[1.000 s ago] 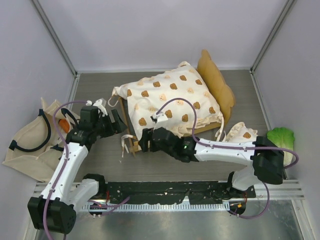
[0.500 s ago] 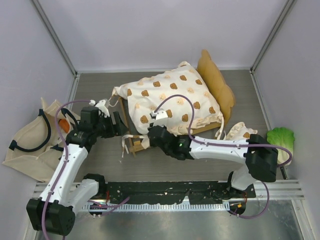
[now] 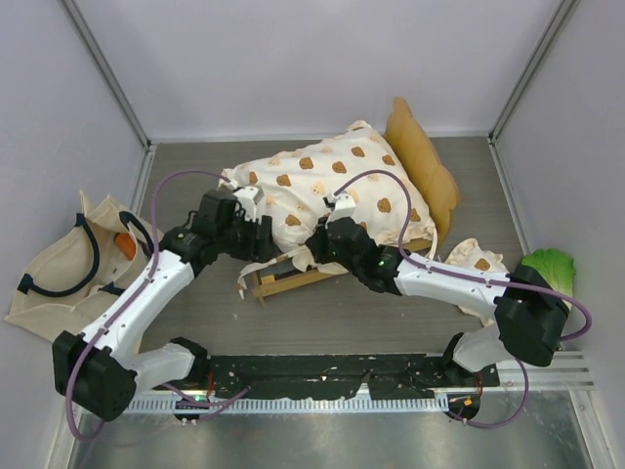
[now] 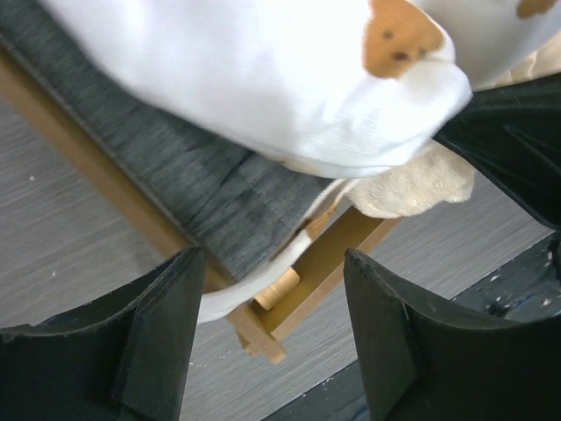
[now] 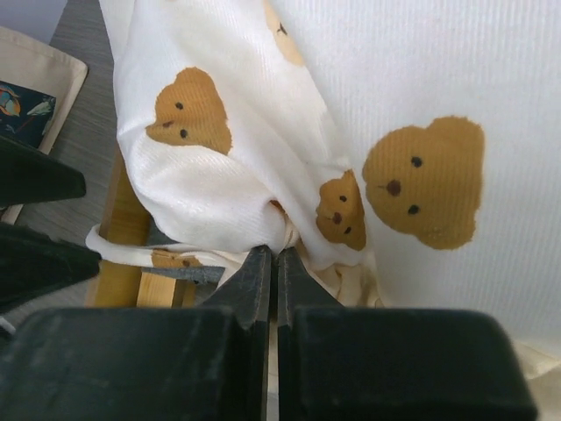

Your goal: Set up the pet bed

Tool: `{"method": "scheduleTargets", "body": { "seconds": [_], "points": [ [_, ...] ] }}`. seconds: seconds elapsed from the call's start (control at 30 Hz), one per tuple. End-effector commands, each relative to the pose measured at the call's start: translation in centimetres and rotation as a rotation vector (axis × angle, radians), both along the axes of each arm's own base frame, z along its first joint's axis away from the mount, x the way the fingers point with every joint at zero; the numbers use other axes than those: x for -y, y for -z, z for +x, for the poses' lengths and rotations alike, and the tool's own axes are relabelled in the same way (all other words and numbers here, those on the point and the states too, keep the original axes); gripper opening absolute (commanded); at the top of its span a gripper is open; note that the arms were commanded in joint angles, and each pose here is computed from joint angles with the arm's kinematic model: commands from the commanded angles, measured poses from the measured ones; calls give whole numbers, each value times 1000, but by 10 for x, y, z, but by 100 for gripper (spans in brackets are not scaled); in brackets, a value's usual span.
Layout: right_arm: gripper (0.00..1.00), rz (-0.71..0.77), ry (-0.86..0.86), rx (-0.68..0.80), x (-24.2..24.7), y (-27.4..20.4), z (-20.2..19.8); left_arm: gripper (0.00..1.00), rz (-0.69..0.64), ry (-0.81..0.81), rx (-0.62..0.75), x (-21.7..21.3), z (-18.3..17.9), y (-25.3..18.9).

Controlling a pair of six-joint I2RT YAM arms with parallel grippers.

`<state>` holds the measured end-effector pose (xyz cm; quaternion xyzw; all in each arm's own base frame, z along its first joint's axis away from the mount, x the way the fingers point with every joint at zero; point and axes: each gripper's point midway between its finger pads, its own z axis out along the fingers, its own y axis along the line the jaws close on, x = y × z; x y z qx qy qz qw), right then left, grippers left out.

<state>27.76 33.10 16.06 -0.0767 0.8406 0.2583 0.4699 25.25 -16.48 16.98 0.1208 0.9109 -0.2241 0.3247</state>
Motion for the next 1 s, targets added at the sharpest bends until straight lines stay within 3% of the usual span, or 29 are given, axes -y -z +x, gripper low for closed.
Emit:
{"method": "scheduleTargets", "body": {
  "seconds": [0.0, 0.17, 0.4, 0.73, 0.97],
  "points": [
    [1, 78, -38, 34, -5, -17, 12, 68, 124, 83, 92, 13, 10, -8],
    [1, 98, -50, 31, -2, -18, 14, 65, 253, 152, 41, 18, 12, 7],
    [1, 136, -57, 21, 1, -20, 12, 55, 241, 197, 93, 18, 3, -1],
    [2, 159, -59, 16, 0, -19, 12, 51, 285, 270, -42, 16, -15, 31],
    [1, 165, -61, 16, 1, -22, 13, 33, 285, 273, -45, 16, -15, 32]
  ]
}}
